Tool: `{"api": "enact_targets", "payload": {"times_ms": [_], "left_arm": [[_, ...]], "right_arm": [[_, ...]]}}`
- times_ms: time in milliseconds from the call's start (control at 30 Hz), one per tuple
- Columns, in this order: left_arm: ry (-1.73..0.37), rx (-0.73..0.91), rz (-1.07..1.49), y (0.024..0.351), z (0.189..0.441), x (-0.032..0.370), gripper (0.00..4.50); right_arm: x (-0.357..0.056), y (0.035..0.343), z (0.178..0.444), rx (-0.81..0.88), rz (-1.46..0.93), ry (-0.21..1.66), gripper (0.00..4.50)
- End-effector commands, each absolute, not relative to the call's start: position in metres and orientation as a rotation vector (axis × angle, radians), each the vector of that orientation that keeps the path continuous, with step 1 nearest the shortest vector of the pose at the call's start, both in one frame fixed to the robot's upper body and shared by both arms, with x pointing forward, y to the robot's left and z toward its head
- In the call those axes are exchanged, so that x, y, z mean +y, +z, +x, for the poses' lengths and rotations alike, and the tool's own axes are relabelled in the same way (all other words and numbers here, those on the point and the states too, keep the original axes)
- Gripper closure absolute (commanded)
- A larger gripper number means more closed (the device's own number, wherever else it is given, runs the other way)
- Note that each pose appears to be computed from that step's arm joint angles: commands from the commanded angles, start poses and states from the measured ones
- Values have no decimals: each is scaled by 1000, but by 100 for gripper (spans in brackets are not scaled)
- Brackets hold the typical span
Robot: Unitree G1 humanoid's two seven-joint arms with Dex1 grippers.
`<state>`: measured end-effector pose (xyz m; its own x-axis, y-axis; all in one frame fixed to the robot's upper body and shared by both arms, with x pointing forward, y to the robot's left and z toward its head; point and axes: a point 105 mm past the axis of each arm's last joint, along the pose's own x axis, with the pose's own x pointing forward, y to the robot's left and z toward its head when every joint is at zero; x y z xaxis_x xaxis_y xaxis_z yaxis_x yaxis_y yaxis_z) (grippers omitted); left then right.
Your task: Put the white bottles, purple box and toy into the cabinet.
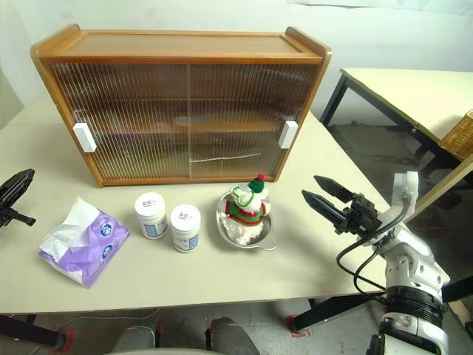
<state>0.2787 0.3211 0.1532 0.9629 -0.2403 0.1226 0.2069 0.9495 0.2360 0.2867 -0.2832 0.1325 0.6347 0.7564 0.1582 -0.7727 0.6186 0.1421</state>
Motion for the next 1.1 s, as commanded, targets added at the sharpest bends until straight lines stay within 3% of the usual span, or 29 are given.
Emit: {"api": "enact_targets", "payload": {"times_ms": [33,367,1100], "left_arm": [[-227,-161,199,151,290,316,448],[-273,-195,259,164,320,294,448],[-288,-181,294,156,346,266,448]], "right_arm": [[-262,146,288,-86,173,996,0],[-234,161,287,-95,119,1109,0],[-226,158,293,-108,119,1127,0]]}}
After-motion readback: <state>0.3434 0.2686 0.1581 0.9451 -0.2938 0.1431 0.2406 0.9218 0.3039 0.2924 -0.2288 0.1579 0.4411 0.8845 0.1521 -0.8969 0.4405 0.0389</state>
